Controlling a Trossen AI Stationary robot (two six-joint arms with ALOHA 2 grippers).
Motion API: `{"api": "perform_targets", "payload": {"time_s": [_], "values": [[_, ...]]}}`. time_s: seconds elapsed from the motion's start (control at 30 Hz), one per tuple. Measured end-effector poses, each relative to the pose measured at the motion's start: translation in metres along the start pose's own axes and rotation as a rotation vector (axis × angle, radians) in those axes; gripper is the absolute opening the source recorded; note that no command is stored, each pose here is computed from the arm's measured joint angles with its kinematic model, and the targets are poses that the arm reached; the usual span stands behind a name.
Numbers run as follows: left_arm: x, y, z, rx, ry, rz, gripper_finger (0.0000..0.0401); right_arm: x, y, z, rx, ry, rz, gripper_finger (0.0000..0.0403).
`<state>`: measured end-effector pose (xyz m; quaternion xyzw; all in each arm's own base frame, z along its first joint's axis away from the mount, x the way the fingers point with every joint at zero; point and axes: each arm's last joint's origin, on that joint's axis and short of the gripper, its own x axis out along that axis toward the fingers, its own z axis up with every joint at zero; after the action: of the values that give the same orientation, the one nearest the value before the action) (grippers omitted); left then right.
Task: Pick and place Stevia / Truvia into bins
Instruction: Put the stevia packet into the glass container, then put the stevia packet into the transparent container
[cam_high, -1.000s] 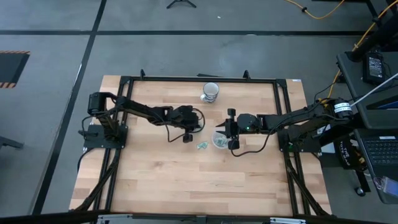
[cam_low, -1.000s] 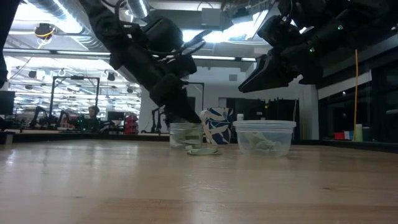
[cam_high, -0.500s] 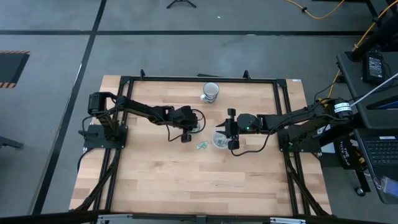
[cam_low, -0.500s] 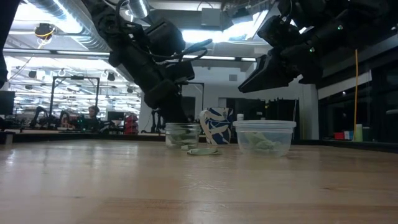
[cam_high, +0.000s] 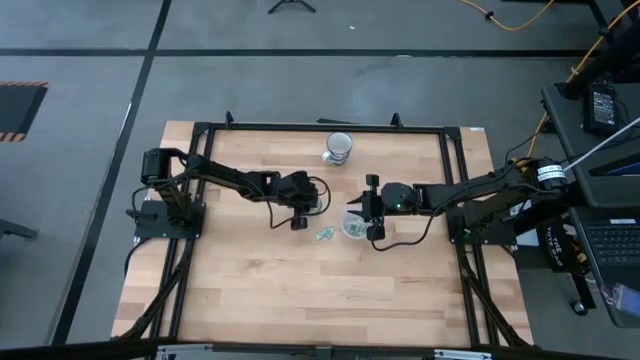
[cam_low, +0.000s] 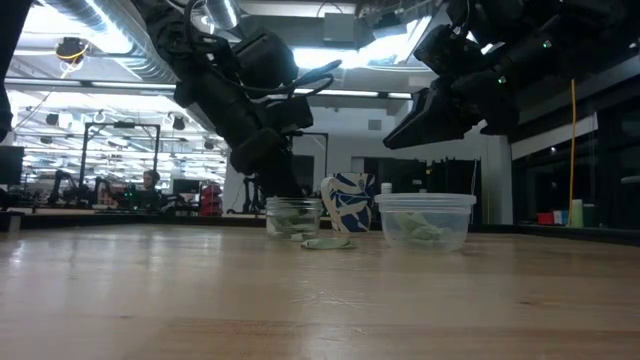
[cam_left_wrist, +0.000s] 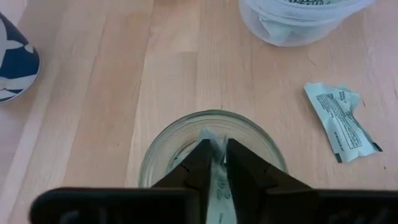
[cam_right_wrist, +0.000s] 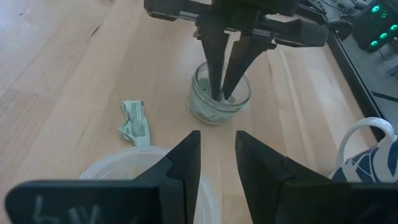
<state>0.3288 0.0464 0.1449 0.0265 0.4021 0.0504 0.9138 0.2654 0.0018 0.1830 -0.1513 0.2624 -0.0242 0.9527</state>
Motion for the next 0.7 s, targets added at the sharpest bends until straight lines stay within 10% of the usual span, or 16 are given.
{"api": "perform_targets", "payload": {"time_s": [0.7], "values": [[-0.032, 0.0, 0.018, 0.005, -0.093, 0.036, 0.0111, 0.0, 0.0, 0.0, 0.0, 0.001, 0.0, 0.0104]]}}
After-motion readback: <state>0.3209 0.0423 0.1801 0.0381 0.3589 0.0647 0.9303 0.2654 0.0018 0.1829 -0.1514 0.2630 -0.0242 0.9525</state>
